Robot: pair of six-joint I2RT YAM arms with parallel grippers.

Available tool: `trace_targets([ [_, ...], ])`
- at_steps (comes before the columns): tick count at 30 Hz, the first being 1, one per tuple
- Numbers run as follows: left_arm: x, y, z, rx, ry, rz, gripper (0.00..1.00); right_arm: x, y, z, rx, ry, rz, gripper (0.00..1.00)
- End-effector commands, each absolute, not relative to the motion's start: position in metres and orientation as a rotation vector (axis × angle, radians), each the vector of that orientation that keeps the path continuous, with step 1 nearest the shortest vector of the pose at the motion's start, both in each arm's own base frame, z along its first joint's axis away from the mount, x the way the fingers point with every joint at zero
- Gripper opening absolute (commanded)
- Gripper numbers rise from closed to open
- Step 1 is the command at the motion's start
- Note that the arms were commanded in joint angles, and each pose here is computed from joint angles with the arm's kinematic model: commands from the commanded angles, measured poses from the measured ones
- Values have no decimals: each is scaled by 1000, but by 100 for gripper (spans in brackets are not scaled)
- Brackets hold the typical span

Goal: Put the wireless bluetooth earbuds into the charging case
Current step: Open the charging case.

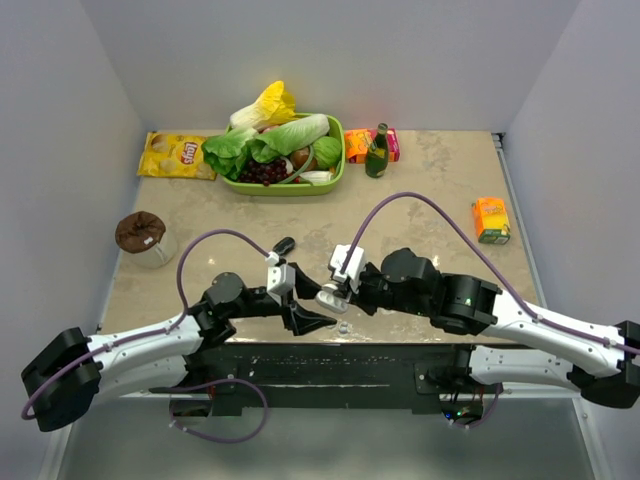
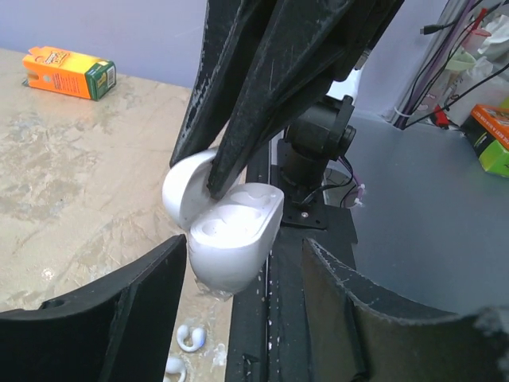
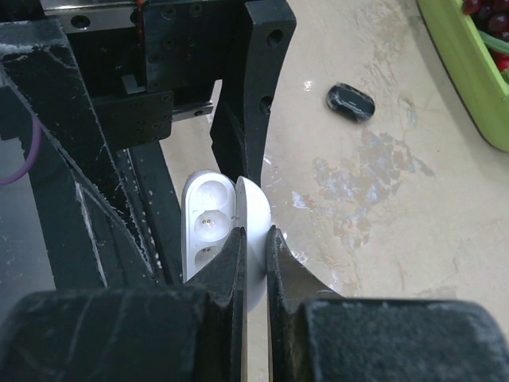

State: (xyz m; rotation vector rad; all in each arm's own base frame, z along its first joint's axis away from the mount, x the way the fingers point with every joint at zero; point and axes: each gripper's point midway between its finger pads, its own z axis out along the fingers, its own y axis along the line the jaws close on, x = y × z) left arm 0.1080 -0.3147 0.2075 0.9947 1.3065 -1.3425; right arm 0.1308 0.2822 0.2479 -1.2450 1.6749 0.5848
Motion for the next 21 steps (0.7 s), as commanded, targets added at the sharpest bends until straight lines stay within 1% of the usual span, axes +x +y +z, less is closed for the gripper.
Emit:
trace_targets([
  [1, 103, -315, 235, 995, 1202, -1369, 62, 123, 290, 266, -1287, 1618, 637, 0],
  [5, 106, -314, 235, 979, 1206, -1360, 58, 121, 292, 265, -1298, 1618, 647, 0],
  [13, 107, -314, 235, 976, 1206, -1361, 52, 121, 292, 267, -1289, 1616, 653, 0],
  [16, 108, -314, 234, 974, 1211, -1359, 52, 122, 292, 267, -1282, 1615, 652, 0],
  [21, 109, -314, 233, 960, 1217, -1356, 55, 123, 292, 273, -1254, 1602, 663, 0],
])
